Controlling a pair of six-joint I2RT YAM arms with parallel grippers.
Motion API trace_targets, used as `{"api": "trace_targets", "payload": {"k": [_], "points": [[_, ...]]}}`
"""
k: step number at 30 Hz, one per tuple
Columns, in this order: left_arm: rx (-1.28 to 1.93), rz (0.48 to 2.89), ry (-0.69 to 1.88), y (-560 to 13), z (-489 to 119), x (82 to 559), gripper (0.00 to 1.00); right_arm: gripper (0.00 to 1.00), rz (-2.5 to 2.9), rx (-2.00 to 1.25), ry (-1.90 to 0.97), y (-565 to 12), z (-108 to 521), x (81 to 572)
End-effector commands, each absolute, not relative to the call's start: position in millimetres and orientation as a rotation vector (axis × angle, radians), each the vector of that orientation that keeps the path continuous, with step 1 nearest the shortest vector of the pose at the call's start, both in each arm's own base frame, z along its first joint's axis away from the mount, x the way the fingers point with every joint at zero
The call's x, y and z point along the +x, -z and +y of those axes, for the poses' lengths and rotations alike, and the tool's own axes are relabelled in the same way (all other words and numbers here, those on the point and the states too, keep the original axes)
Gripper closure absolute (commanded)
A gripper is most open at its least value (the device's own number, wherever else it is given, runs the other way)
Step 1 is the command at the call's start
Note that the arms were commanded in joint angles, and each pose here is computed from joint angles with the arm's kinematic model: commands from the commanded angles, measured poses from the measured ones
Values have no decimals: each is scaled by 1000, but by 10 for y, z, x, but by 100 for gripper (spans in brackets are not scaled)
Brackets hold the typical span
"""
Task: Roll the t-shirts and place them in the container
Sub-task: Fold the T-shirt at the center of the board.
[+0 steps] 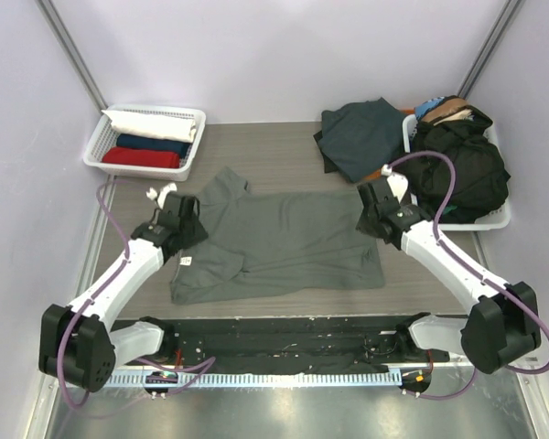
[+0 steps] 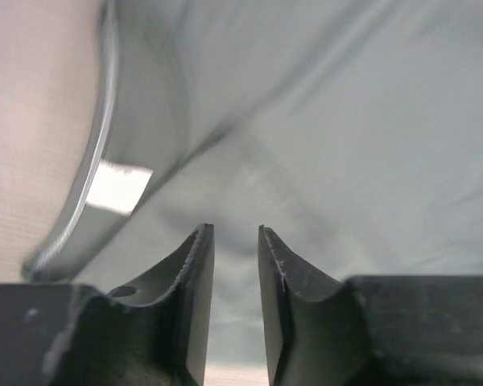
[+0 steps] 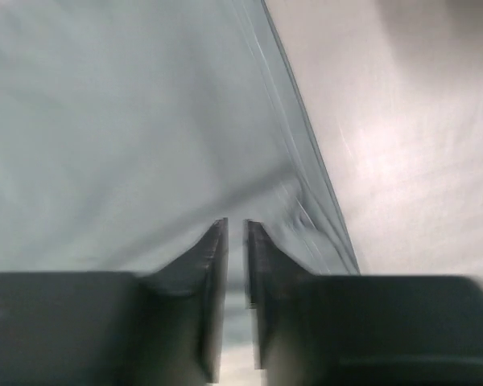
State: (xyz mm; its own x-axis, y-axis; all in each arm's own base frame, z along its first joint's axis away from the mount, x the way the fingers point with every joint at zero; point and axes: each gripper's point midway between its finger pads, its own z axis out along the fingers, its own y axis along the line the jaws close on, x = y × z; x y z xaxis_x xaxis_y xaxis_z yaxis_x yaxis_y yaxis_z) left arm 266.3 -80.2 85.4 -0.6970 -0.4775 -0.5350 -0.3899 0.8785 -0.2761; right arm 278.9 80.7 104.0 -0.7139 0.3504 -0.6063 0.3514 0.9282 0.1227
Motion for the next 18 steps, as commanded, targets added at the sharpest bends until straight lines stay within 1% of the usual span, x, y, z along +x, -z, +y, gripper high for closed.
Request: {"api": "trace_targets", "payload": {"k": [1,2,4,6,7,9,10,12,14,15,16,17,18], "points": [[-534,2267,156,-1428,-800,3184,67,68,2293,448,85,-1472,644,3254],[-527,2227,177,-1597,-837,3310,65,67,2275,438,78,-1562,641,3362],[-500,2215,186,-1616,-911,3512,64,65,2243,456,18,-1664,653,3574],[-454,2172,198,-1791,-983,3750,66,64,2274,446,3,-1548,682,3724],[-432,2201,184,-1681,-1028,3848,67,64,2252,451,-8,-1566,691,3846],[-404,2176,175,-1782,-1080,4077,67,59,2272,449,-5,-1422,680,3991],[-399,2209,146,-1616,-1094,4174,68,57,2239,458,-17,-1452,681,4104],[-373,2171,140,-1704,-1137,4393,68,53,2238,475,-12,-1324,647,4229],[-359,2190,100,-1538,-1153,4556,67,53,2224,486,-45,-1303,677,4374],[-339,2163,100,-1624,-1187,4696,67,53,2243,487,-39,-1201,672,4429],[-332,2169,86,-1601,-1186,4754,66,53,2234,487,-36,-1216,681,4510],[-323,2203,59,-1443,-1195,4813,66,52,2234,490,-24,-1192,660,4547],[-307,2203,40,-1435,-1180,4873,66,52,2252,492,-7,-1095,650,4576]]}}
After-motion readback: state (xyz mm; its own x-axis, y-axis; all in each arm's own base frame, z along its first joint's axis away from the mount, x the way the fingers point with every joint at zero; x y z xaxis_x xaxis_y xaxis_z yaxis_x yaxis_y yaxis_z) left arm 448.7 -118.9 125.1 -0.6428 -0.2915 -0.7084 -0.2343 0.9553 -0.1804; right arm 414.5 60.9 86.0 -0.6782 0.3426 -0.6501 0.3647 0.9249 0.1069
